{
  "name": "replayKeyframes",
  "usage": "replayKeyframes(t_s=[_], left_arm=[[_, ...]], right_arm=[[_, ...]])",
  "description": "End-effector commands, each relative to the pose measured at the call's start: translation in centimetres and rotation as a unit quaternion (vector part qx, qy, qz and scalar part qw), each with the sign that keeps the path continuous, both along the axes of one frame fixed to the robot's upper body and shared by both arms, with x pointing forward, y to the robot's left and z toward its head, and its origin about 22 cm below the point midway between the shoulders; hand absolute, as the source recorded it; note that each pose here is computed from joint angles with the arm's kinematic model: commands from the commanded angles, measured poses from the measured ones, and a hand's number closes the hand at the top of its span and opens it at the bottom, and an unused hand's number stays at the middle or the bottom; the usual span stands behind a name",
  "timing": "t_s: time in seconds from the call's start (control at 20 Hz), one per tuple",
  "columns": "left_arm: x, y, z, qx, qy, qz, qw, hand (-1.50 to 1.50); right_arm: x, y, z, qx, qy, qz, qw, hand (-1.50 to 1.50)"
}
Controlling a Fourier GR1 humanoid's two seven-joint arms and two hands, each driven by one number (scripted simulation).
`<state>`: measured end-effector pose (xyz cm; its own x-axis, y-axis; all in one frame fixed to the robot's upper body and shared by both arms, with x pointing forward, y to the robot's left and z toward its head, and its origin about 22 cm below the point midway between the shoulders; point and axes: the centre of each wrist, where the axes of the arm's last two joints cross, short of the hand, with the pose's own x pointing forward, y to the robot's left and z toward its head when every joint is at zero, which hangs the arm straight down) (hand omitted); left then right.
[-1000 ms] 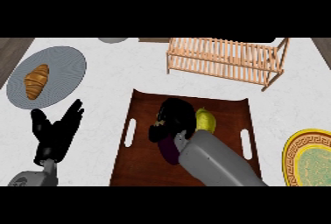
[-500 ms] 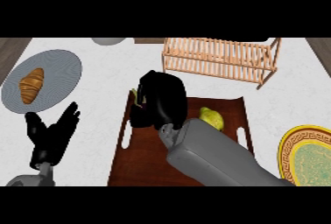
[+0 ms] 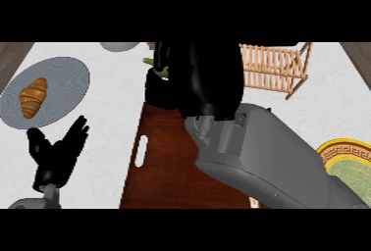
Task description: Pick the eggplant from the tray and place it in the tiered shelf
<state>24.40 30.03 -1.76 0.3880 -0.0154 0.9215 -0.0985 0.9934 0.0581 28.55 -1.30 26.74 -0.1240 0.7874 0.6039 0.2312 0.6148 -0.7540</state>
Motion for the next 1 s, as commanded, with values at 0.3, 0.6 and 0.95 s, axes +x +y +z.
replayKeyframes(t_s=[0.3,0.6,0.95], left_arm=[[-0.7,1.0,-0.4,-0.005,0.038,-0.001,0.9993,0.0],[-0.1,-0.1,-1.4,-0.009,0.031,-0.002,0.9995,0.0],[2.6,-0.3,0.5,-0.009,0.023,-0.006,0.9997,0.0]], right_arm=[[1.5,-4.2,9.3,0.028,0.019,-0.124,0.992,1.5],[3.8,-8.8,13.0,0.036,-0.003,-0.138,0.99,1.5],[9.2,-12.8,13.2,0.023,0.017,-0.122,0.992,1.5]])
